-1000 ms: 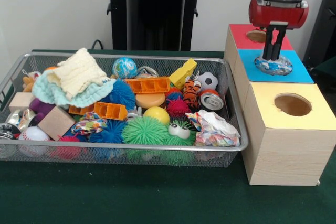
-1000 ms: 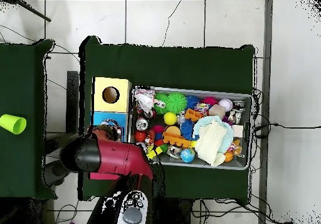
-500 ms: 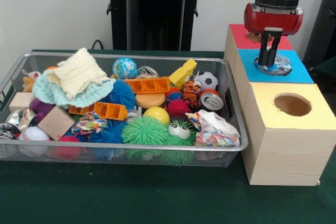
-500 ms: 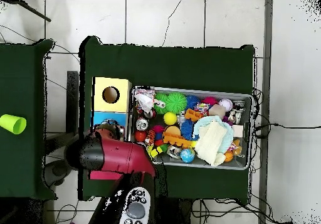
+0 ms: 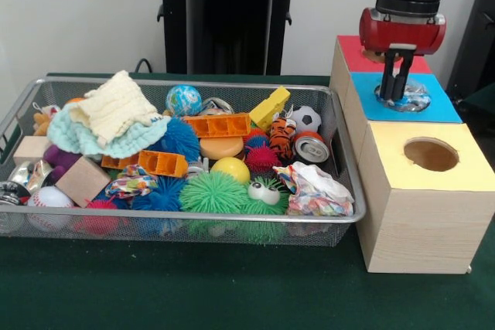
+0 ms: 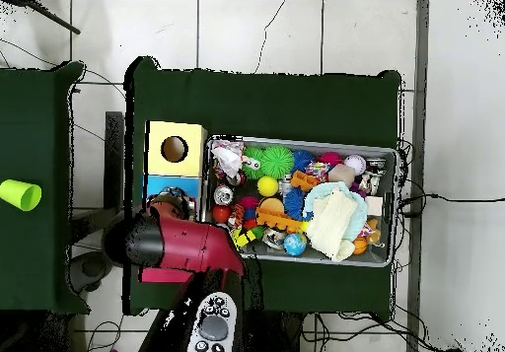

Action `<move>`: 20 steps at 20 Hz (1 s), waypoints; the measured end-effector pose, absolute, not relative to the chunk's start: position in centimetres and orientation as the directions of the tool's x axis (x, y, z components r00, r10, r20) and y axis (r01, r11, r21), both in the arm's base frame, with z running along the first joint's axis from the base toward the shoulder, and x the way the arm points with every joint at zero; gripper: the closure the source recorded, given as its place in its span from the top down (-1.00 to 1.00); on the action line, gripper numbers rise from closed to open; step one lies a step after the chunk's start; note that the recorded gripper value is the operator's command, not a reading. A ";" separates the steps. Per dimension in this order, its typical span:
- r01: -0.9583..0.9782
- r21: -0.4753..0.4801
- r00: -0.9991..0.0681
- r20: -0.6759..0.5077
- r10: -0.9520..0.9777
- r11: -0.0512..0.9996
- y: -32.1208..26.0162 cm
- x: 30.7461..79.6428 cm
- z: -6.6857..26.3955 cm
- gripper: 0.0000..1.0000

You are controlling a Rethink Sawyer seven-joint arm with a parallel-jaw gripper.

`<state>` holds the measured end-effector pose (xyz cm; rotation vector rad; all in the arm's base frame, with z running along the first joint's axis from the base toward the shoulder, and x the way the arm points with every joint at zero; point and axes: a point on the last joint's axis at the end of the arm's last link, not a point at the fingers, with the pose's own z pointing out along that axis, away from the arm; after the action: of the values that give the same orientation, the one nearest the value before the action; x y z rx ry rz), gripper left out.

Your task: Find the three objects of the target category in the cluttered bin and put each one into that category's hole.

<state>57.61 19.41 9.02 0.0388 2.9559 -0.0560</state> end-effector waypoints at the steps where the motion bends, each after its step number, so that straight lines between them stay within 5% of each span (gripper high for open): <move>1: 0.030 -0.037 -0.983 -0.183 0.022 0.999 19.4 57.6 8.8 -1.00; 20: 0.027 -0.046 -0.981 -0.195 0.017 0.999 19.6 57.9 8.2 -1.00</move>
<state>57.86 19.62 8.18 0.0329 2.9449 -0.0719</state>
